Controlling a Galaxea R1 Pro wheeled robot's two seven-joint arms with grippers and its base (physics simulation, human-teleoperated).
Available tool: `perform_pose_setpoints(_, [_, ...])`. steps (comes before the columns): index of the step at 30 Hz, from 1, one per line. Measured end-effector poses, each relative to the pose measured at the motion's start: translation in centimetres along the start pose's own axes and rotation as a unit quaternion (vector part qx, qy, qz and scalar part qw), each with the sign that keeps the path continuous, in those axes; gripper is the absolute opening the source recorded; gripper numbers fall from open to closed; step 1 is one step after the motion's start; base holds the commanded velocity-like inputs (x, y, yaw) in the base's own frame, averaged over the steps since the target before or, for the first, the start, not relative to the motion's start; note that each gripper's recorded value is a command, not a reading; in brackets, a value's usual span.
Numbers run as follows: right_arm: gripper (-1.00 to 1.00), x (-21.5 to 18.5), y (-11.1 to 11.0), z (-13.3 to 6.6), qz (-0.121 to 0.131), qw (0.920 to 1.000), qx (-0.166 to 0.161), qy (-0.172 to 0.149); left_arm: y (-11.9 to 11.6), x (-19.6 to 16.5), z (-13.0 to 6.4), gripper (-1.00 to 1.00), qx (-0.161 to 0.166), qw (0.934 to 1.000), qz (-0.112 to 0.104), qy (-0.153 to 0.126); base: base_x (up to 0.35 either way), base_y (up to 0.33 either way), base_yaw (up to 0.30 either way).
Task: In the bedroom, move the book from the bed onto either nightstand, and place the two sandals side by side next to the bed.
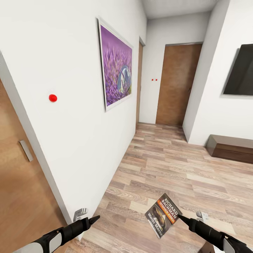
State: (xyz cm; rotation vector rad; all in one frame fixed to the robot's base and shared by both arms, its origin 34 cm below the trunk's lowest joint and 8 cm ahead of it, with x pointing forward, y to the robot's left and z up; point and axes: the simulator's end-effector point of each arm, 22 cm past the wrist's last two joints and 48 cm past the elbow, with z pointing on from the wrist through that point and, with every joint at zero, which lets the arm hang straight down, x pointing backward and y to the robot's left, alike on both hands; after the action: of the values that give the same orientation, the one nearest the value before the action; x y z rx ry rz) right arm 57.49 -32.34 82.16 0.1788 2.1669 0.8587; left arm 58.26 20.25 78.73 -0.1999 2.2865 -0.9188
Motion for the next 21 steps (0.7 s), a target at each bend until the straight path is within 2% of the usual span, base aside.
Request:
perform_pose_setpoints(15, [-1.0,-0.5,0.33,-0.12,-0.003,1.0,-0.002,-0.005,-0.4,-0.52,-0.15,1.0,0.003,1.0,0.004,-0.005,0.002,0.0,0.0])
perform_pose_setpoints(21, [-1.0,-0.49,0.35,-0.15,-0.004,1.0,-0.002,-0.004,-0.54,-0.43,-0.11,1.0,0.004,1.0,0.003,-0.004,0.181,0.1,0.0])
